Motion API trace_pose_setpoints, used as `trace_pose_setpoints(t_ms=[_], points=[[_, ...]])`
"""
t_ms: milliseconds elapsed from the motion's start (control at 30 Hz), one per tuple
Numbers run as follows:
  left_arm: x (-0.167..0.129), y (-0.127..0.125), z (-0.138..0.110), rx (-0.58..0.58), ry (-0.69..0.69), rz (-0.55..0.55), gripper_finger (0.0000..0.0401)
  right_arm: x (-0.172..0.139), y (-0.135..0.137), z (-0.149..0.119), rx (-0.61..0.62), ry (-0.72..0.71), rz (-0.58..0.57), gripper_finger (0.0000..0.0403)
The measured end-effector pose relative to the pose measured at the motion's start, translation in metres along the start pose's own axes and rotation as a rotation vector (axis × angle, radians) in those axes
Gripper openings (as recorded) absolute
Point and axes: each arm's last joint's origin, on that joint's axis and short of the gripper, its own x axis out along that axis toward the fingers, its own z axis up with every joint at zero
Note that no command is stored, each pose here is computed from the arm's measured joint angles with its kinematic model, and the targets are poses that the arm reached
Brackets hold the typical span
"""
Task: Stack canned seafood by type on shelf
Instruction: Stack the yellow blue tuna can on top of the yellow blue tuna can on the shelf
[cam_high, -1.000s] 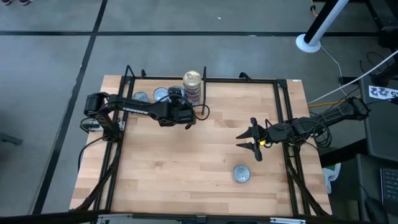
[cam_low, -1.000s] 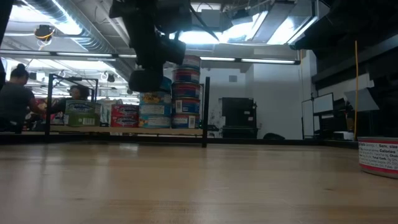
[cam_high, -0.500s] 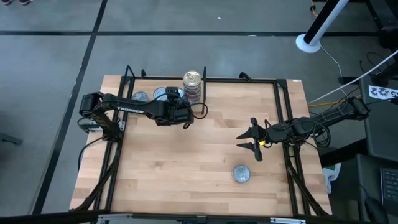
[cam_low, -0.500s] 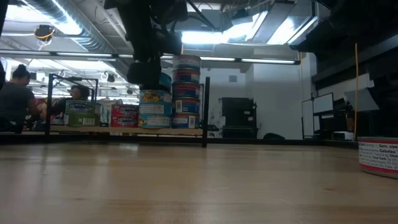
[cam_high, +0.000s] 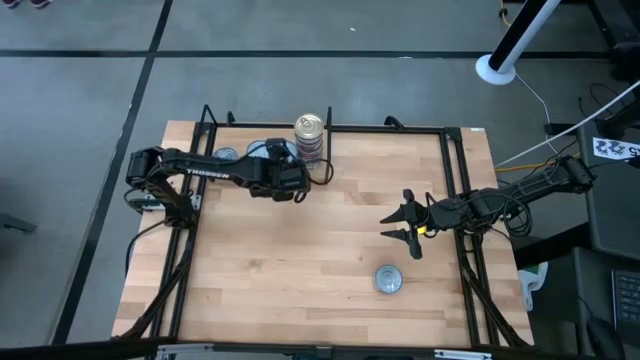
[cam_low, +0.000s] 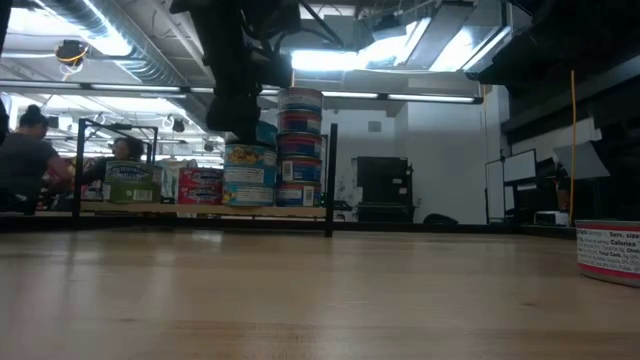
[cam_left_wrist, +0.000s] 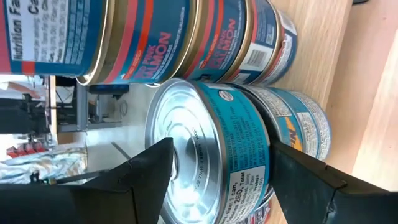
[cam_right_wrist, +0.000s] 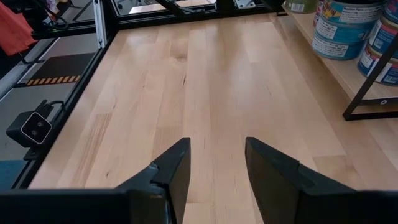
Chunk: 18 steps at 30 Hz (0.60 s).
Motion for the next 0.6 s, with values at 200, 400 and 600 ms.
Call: trace_pose_setpoints(t_ms=[200,400,600], points=[[0.001,0.002,-0.001,-0.002,0.004,-0.018,0.0251,0.000,0.000,0.000,0.000,0.000,0.000,0.0154],[-0.002,0.005,-0.002,-0.004,-0.004,-0.028,0.0251,0.000,0.000,0.000,0.000,0.000,0.000,0.0154],[-0.013,0.016,-0.007,-0.052,-0.038,-0.036,0.0251,0.000,0.000,0.000,0.000,0.001,0.000,0.0154]])
